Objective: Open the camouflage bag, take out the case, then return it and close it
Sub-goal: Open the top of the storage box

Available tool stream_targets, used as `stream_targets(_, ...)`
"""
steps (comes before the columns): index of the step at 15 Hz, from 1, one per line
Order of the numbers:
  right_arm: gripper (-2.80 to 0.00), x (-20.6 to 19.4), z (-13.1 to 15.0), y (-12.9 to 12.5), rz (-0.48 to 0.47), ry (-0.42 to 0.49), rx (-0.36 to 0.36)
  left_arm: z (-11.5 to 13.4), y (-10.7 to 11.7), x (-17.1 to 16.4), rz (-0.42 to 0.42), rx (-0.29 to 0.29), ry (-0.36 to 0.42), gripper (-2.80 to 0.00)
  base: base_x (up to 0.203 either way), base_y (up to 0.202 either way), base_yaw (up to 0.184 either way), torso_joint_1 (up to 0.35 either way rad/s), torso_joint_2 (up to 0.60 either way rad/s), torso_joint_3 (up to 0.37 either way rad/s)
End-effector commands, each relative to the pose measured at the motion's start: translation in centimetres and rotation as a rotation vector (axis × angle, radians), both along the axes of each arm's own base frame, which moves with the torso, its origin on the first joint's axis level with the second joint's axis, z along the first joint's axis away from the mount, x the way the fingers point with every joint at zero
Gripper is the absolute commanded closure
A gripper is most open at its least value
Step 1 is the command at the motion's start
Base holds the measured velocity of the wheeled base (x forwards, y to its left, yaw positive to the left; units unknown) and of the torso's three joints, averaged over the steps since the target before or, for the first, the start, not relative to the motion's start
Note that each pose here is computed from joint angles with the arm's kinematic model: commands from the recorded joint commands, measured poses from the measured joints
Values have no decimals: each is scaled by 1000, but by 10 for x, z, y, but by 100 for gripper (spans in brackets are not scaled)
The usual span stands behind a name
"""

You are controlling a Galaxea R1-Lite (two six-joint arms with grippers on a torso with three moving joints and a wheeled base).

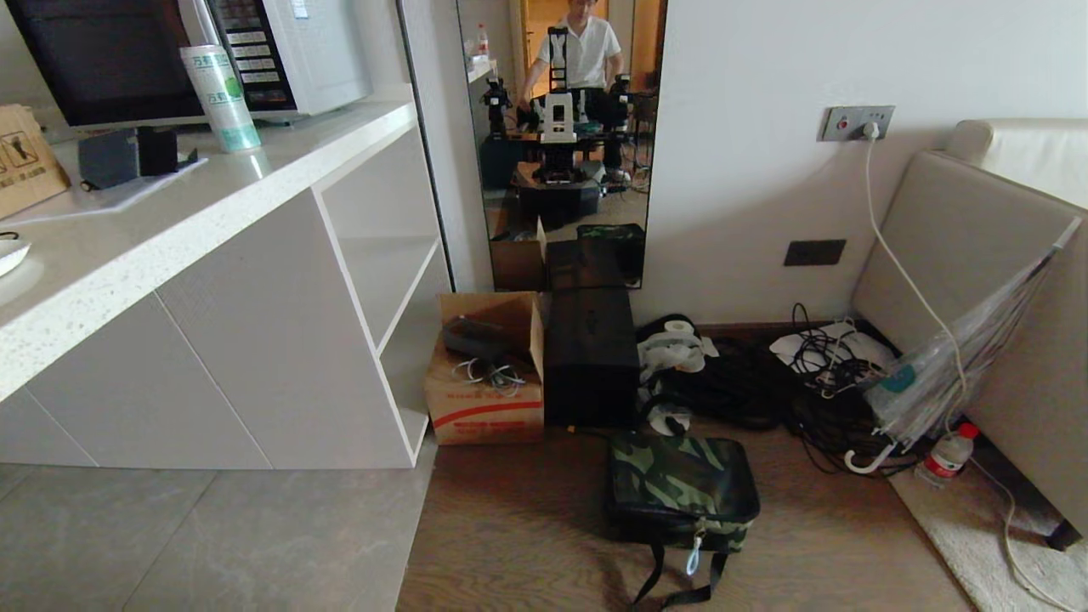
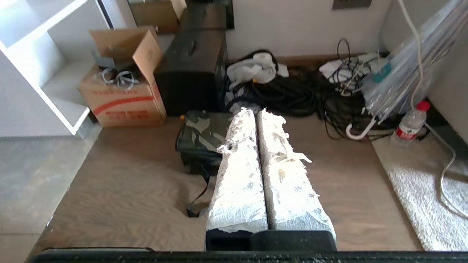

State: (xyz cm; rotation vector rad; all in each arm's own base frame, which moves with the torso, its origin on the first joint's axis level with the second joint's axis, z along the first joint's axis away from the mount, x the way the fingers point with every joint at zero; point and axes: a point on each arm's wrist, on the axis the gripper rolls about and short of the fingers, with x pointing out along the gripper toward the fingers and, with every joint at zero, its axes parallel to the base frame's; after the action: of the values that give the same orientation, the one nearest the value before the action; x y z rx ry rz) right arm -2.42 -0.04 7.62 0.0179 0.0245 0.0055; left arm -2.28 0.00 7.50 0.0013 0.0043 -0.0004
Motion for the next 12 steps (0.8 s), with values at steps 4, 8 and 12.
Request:
stream_targets(4, 0, 0, 0, 0, 0, 2, 0, 0, 0, 0, 0, 0, 2, 0, 0, 0, 0, 3, 0, -200)
stream_targets(8, 0, 0, 0, 0, 0, 2, 0, 0, 0, 0, 0, 0, 2, 0, 0, 0, 0, 4, 4, -197)
stream_targets(12, 0, 0, 0, 0, 0, 2, 0, 0, 0, 0, 0, 0, 2, 0, 0, 0, 0, 1, 1, -198)
